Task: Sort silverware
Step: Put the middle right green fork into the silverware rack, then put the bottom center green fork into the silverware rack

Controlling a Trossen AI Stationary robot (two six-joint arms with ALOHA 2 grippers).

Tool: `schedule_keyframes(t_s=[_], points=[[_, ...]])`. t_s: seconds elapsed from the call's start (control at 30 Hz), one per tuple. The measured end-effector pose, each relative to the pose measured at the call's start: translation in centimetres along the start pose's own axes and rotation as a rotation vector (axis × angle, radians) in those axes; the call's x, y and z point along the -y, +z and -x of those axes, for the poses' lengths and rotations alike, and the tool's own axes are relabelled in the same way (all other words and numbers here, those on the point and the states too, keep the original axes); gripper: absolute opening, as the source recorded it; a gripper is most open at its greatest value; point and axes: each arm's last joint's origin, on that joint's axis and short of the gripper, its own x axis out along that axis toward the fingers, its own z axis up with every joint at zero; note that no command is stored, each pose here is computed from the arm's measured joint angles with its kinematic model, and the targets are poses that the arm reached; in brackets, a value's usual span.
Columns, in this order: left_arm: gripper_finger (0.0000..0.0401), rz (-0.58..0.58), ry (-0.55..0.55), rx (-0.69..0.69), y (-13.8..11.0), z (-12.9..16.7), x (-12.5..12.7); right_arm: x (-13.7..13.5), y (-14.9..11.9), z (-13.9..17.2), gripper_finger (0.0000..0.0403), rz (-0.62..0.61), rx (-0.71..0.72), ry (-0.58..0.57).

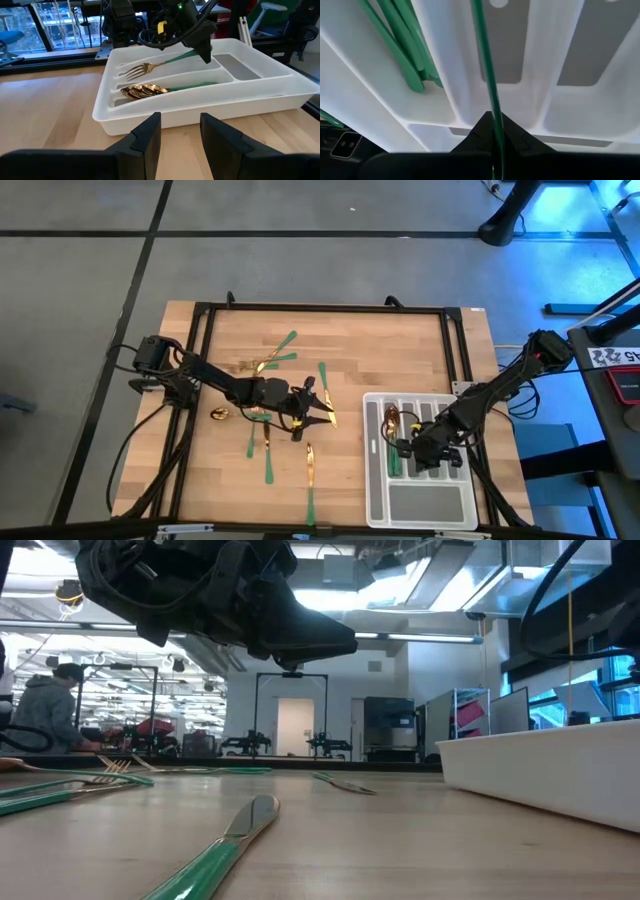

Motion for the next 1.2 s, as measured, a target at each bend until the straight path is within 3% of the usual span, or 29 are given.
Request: schedule_keyframes(t_s=[0.2,0.43,0.57,0.7,0.8,0.9,1.0,1.1,1.2], points=[[0.0127,-0.002,0.0,0.0,0.0,0.0,0.0,0.1,0.1,0.0,0.0012,0.028,0.015,-0.006],[0.0127,0.029,0.0,-0.003,0.0,0.0,0.0,0.1,0.1,0.1,0.0091,0.092,0.016,-0.008],[0.0127,0.046,0.0,0.002,0.0,0.0,0.0,-0.3,-0.9,1.6,0.012,0.158,0.035,0.035],[0.0127,0.048,-0.001,0.029,0.4,0.1,0.1,-0.5,-2.0,4.1,0.0126,0.233,0.135,0.034],[0.0127,0.039,-0.008,0.056,1.2,0.2,0.5,-1.2,-2.5,5.5,0.0126,0.399,0.309,0.113],[0.0127,-0.016,-0.012,0.057,1.5,0.4,1.4,-2.7,-2.6,5.8,0.0126,0.651,0.627,0.293],[0.0127,-0.146,0.036,0.006,1.7,0.9,2.7,-4.4,-3.1,5.4,0.0126,0.89,0.924,0.406],[0.0127,-0.25,0.139,-0.093,2.0,1.9,4.0,-6.4,-3.6,4.1,0.0127,1.105,1.122,0.4],[0.0127,-0.237,0.27,-0.211,2.6,3.3,4.9,-8.3,-3.7,2.4,0.0127,1.263,1.236,0.362]])
